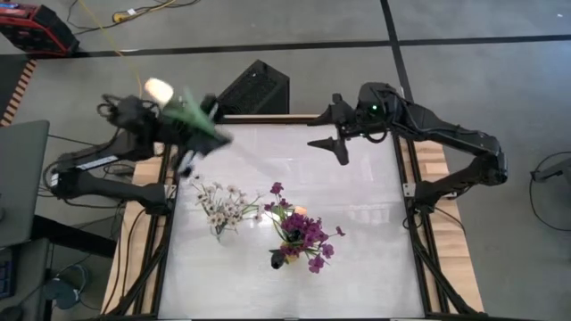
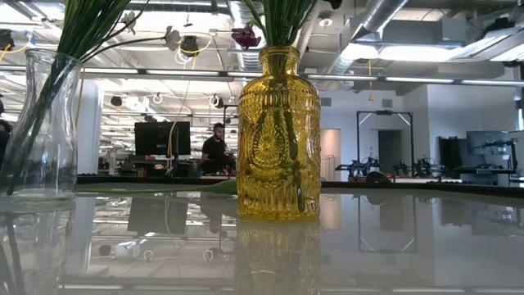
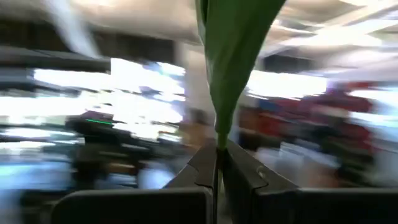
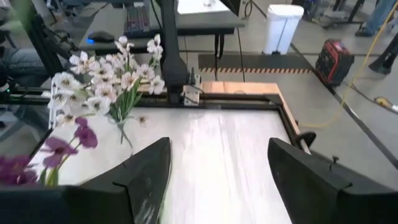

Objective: Sort flowers into vase by color
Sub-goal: Put the top light pink flower into the transparent vase

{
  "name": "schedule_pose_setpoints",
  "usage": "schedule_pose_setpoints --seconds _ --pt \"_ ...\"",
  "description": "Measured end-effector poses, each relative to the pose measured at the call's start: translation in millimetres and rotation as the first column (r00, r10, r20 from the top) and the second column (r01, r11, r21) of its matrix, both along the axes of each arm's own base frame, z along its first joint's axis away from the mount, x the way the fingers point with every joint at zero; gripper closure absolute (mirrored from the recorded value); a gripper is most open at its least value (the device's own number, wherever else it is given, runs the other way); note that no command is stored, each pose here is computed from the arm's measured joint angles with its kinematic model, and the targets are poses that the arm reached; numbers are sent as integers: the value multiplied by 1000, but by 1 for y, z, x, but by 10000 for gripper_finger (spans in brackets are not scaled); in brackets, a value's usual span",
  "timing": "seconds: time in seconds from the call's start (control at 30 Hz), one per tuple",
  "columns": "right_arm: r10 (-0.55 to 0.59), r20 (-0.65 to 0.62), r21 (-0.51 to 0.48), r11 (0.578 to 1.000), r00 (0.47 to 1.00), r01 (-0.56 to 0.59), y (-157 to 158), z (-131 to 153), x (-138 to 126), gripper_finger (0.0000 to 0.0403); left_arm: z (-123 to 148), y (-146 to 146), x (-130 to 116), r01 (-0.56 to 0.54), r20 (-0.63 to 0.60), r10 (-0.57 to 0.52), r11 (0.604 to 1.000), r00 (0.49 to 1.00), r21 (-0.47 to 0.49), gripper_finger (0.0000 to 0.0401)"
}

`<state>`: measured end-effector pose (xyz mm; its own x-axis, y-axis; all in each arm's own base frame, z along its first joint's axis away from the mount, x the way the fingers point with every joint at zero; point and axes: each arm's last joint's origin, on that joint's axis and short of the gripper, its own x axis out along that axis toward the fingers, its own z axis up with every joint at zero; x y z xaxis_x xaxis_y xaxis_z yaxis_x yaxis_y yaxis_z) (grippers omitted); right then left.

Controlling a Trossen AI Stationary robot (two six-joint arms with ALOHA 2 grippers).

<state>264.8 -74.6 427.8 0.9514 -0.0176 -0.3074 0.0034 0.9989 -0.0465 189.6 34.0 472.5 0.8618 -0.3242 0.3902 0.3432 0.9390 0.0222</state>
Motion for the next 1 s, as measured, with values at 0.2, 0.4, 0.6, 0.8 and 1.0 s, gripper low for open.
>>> schedule_pose_setpoints --seconds 0.2,0.4,0.6,0.8,1.0 --pt "-8 -98 50 999 995 13 5 -5 -12 111 -13 -53 -15 460 -198 -444 887 874 42 401" --pt "2 -182 111 994 983 18 11 -14 -11 111 -40 -94 -37 523 -408 -427 838 807 158 401" --pt "45 -219 123 992 975 -18 21 -20 -5 111 -63 -113 -42 343 -581 -136 901 803 264 401" --pt "74 -220 123 991 973 -48 28 -20 -2 111 -74 -121 -45 320 -662 -53 902 748 289 401" --pt "81 -230 125 991 970 -53 30 -21 -2 111 -74 -120 -58 314 -675 -33 901 737 299 401"
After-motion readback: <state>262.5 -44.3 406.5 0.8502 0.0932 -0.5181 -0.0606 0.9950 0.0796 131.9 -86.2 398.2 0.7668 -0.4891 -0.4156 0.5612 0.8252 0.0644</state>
